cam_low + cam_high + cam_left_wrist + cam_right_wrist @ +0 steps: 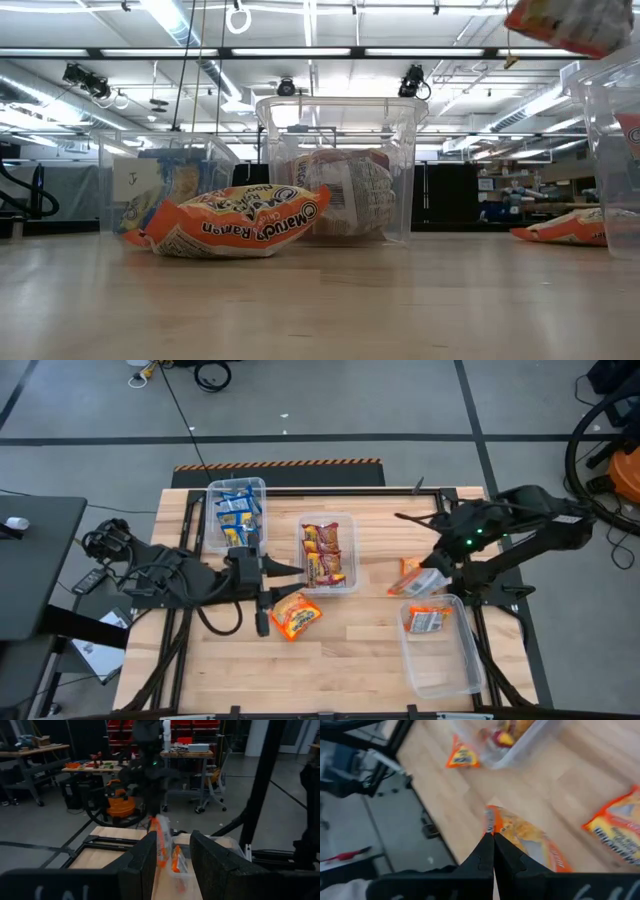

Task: Sort Maruchan noodles
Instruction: Put the orange noodle pack into the bottom transparent bin

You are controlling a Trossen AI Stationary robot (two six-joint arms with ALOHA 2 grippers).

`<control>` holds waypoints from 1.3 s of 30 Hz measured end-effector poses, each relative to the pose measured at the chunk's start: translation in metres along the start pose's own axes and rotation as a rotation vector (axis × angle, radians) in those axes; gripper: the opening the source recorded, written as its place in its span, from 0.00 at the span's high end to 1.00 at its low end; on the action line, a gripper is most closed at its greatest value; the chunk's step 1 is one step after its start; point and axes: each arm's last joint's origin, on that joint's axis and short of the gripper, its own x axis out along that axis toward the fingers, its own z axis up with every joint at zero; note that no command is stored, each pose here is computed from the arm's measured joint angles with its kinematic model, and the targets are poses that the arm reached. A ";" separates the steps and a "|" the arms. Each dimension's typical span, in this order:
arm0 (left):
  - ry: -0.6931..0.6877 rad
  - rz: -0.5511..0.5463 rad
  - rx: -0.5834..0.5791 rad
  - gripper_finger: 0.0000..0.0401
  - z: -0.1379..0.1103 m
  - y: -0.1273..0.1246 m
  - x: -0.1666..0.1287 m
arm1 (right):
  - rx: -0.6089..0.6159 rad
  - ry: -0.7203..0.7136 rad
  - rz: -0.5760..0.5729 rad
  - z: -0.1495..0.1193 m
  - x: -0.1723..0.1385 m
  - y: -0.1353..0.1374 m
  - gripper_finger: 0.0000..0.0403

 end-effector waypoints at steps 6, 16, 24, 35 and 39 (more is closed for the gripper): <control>-0.001 0.028 -0.017 0.69 0.001 0.007 0.005 | 0.015 0.073 0.088 -0.008 -0.012 0.009 0.99; -0.002 0.039 -0.029 0.69 0.001 0.009 0.006 | 0.058 0.241 0.004 -0.030 -0.013 0.006 0.99; -0.001 0.042 -0.034 0.69 0.001 0.010 0.007 | 0.063 0.306 -0.020 -0.045 -0.007 0.016 0.99; 0.016 0.044 -0.022 0.69 -0.001 0.010 0.007 | 0.041 0.410 -0.178 -0.070 0.016 0.033 0.99; 0.016 0.042 -0.023 0.69 -0.001 0.010 0.007 | 0.023 0.428 -0.225 -0.078 0.027 0.041 0.99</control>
